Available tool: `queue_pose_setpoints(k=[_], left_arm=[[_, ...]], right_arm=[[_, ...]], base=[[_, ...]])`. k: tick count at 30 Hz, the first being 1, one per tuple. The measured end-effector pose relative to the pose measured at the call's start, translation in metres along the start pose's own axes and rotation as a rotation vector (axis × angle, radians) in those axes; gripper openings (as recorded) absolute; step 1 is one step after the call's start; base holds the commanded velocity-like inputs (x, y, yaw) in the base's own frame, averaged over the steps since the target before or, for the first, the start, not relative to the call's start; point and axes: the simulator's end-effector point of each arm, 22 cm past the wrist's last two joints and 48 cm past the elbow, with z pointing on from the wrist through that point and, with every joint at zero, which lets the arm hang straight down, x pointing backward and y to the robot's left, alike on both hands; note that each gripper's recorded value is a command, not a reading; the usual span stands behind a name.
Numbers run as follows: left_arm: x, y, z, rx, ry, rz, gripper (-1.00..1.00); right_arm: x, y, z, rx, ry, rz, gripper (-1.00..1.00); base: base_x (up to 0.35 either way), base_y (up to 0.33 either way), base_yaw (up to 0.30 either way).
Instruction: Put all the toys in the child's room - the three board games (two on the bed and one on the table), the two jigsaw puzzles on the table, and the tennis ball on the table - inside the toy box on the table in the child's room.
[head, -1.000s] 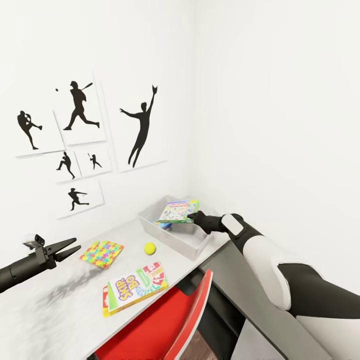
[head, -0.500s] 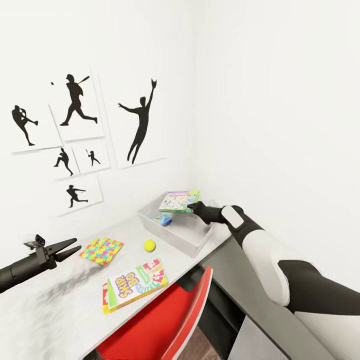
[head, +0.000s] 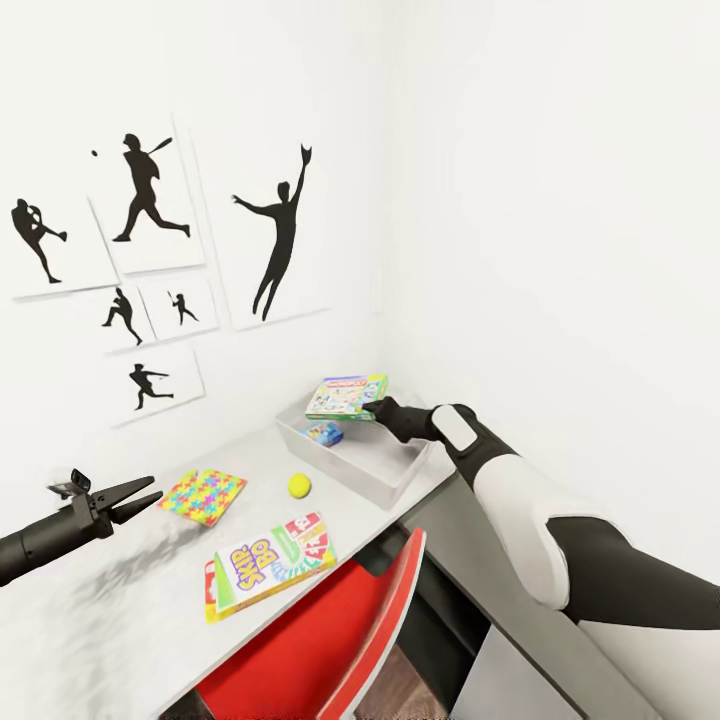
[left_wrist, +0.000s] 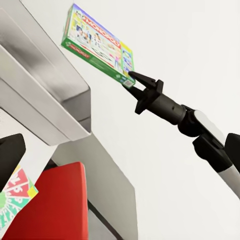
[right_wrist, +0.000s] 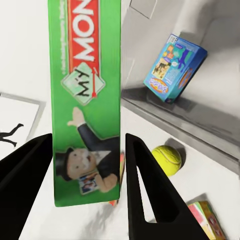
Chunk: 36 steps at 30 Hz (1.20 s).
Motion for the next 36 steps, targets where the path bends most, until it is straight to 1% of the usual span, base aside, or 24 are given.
queue_pose_setpoints(k=[5, 11, 22, 30, 36], left_arm=[[0.002, 0.004, 0.001, -0.005, 0.004, -0.006, 1.00], [0.004, 0.009, 0.002, -0.011, 0.008, -0.012, 1.00], [0.007, 0.018, 0.003, -0.023, 0.014, -0.026, 1.00], [0.010, 0.024, 0.004, -0.030, 0.018, -0.036, 1.00], [0.012, 0.028, 0.004, -0.036, 0.022, -0.043, 1.00]], right_arm=[[0.010, 0.005, 0.007, -0.007, 0.017, 0.002, -1.00], [0.004, 0.007, 0.010, -0.008, 0.013, -0.008, -1.00], [0.005, -0.001, 0.016, 0.001, 0.018, 0.000, -1.00], [0.007, -0.025, 0.020, 0.084, 0.023, 0.009, -1.00], [0.008, -0.032, 0.023, 0.099, 0.027, 0.017, -1.00]], base=[[0.000, 0.000, 0.000], [0.000, 0.000, 0.000], [0.000, 0.000, 0.000], [0.000, 0.000, 0.000], [0.000, 0.000, 0.000]])
